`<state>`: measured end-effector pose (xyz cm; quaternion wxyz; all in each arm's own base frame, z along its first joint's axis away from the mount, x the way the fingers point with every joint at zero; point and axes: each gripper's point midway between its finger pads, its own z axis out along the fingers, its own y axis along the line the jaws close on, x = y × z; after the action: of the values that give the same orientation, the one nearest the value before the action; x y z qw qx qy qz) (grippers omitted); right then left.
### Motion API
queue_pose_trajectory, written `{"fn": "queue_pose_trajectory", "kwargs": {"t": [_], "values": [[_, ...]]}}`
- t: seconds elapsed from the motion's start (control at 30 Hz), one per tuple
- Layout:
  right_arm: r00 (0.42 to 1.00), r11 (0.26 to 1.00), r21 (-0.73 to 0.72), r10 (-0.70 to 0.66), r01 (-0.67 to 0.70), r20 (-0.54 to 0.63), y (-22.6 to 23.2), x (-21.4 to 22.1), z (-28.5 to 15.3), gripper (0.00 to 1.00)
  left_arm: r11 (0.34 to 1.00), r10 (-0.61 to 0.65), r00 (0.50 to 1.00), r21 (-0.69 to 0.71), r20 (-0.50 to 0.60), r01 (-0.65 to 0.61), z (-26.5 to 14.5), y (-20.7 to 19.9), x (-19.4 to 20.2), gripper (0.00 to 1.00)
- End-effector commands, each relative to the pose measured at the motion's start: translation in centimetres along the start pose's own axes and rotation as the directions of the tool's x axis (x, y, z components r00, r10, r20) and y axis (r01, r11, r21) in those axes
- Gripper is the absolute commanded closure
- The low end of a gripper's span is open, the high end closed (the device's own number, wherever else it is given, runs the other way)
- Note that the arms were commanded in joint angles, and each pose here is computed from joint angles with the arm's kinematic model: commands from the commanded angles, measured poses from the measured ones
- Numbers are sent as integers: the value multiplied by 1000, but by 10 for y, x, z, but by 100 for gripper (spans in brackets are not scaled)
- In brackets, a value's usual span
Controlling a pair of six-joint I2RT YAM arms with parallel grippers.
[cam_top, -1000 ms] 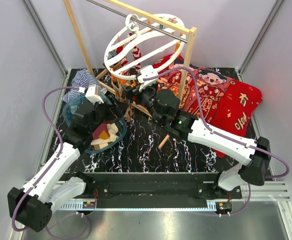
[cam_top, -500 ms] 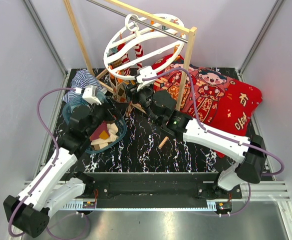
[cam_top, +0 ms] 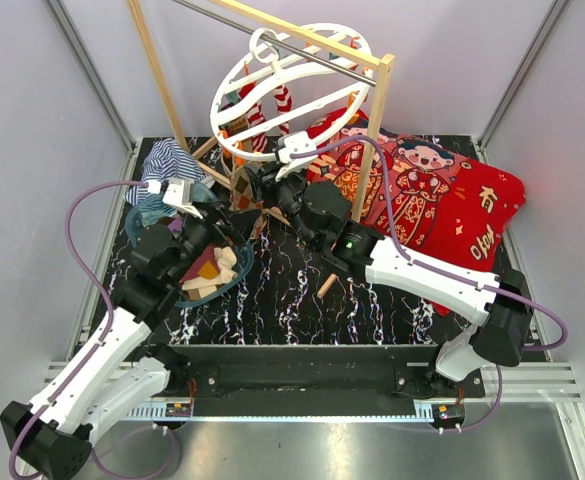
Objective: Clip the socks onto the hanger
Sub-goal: Open the clamp at the hanger.
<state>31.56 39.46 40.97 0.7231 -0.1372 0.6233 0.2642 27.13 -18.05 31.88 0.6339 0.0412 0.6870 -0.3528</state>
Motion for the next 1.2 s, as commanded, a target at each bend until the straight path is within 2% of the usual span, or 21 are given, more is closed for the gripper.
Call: {"fn": "queue_pose_trajectory", "kwargs": {"t": [0.0, 0.47, 0.6, 0.83, 1.17], "values": [[992, 993, -5, 115, -115, 56, 2, -35, -9, 78, 994, 62, 993, 83, 100, -71, 1, -18, -24, 2], [941, 942, 5, 335, -335, 49, -2, -24, -19, 89, 990, -14, 997, 142, 81, 2, 7, -30, -21, 6], [914, 914, 19, 404, -405, 47, -10, -15, -19, 96, 989, -23, 997, 148, 68, 12, 3, -32, -19, 7], [888, 889, 15, 457, -458, 51, -18, -12, -17, 99, 987, -33, 998, 156, 61, 23, 2, -34, -19, 8], [880, 881, 3, 472, -472, 50, -22, -13, -20, 99, 966, -77, 997, 250, 20, 70, 21, -54, -22, 24]]}}
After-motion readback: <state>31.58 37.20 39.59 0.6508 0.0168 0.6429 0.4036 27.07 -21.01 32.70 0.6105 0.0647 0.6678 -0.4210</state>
